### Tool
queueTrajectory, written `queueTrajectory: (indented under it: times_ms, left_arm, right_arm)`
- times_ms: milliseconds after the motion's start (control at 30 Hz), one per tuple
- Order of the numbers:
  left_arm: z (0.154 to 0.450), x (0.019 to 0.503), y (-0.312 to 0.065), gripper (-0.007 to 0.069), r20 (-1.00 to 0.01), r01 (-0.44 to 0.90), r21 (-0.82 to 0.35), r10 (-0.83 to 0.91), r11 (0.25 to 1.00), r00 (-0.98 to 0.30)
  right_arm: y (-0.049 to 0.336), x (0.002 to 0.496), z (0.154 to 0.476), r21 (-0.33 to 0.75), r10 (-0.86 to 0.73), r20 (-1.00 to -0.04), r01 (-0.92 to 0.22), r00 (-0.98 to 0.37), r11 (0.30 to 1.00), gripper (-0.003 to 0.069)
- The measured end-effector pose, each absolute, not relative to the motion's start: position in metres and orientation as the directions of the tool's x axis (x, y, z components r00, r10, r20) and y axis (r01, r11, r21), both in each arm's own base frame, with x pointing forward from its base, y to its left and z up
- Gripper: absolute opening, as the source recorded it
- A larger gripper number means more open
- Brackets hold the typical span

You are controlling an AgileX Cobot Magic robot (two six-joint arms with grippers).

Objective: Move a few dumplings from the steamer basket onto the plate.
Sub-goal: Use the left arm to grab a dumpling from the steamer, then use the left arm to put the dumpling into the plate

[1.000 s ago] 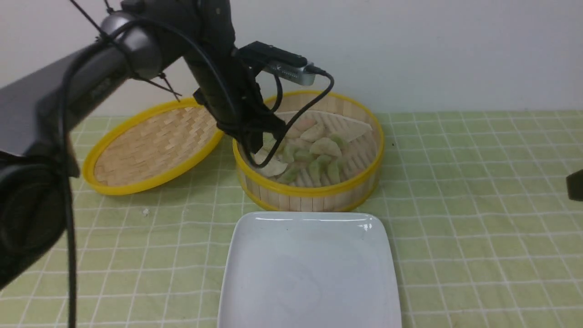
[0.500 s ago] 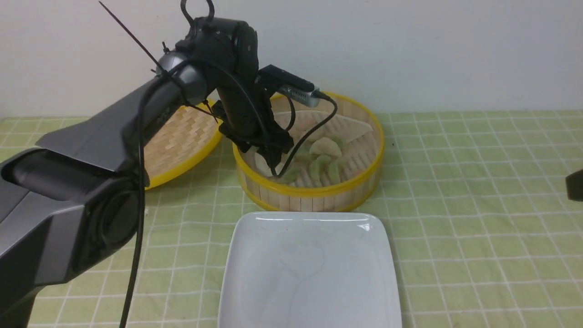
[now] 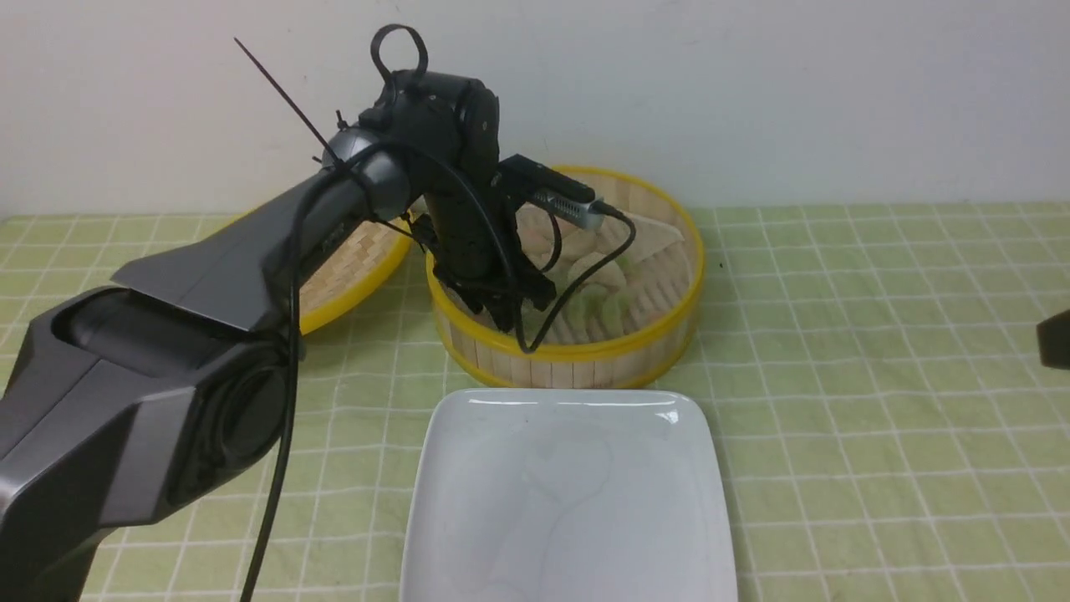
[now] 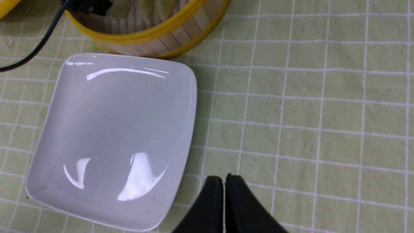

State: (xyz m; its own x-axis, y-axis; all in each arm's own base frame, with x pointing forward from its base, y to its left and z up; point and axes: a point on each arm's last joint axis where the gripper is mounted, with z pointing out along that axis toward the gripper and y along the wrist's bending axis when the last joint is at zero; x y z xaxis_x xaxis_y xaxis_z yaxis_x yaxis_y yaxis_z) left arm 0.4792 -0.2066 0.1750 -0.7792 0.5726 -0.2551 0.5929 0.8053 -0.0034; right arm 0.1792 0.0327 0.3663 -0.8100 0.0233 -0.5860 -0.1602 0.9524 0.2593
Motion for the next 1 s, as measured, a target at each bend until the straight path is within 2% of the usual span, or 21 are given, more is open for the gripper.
queueTrajectory:
  times_ms: [67,100,200,300,367,433,533,567,633,767,867,1000]
  left_arm:
    - [0.178,0.478,-0.208,0.0229,-0.257,0.597,0.0,0.576,0.803,-0.776]
    - [0.185,0.477,-0.208,0.02,-0.268,0.599,0.008,0.578,0.801,-0.77]
    - [0.201,0.477,-0.208,0.02,-0.302,0.591,0.02,0.569,0.806,-0.765]
    - [0.247,0.469,-0.204,0.02,-0.385,0.552,0.026,0.518,0.834,-0.764]
    - [0.288,0.454,-0.201,0.02,-0.451,0.524,-0.004,0.466,0.852,-0.761]
    - [0.315,0.436,-0.196,0.02,-0.482,0.516,-0.047,0.434,0.855,-0.761]
    - [0.331,0.4,-0.191,0.02,-0.452,0.524,-0.097,0.432,0.846,-0.781]
    - [0.331,0.397,-0.191,0.02,-0.446,0.525,-0.099,0.434,0.845,-0.783]
    - [0.313,0.37,-0.191,0.02,-0.353,0.532,-0.127,0.463,0.837,-0.813]
    - [0.255,0.331,-0.205,0.02,-0.133,0.554,-0.168,0.538,0.815,-0.832]
    - [0.228,0.317,-0.215,0.02,-0.048,0.573,-0.175,0.574,0.801,-0.817]
    - [0.205,0.313,-0.225,0.02,0.013,0.6,-0.152,0.609,0.785,-0.793]
  right_arm:
    - [0.033,0.179,0.366,0.259,0.023,-0.586,-0.16,-0.81,0.952,0.0]
    - [0.033,0.179,0.366,0.259,0.023,-0.586,-0.16,-0.81,0.952,0.0]
    - [0.033,0.179,0.366,0.259,0.023,-0.585,-0.16,-0.81,0.952,0.0]
    - [0.033,0.179,0.366,0.259,0.023,-0.585,-0.16,-0.81,0.952,0.0]
    - [0.033,0.179,0.366,0.259,0.023,-0.585,-0.16,-0.81,0.952,0.0]
    - [0.033,0.179,0.366,0.259,0.023,-0.585,-0.16,-0.81,0.952,0.0]
    - [0.033,0.179,0.366,0.26,0.023,-0.585,-0.16,-0.81,0.952,0.0]
    - [0.033,0.179,0.366,0.26,0.023,-0.585,-0.16,-0.81,0.952,0.0]
    - [0.033,0.179,0.366,0.26,0.023,-0.585,-0.16,-0.81,0.952,0.0]
    - [0.033,0.179,0.366,0.259,0.022,-0.586,-0.161,-0.81,0.952,0.0]
    - [0.033,0.179,0.366,0.259,0.022,-0.586,-0.161,-0.81,0.952,0.0]
    - [0.033,0.179,0.367,0.256,0.017,-0.591,-0.168,-0.806,0.952,0.0]
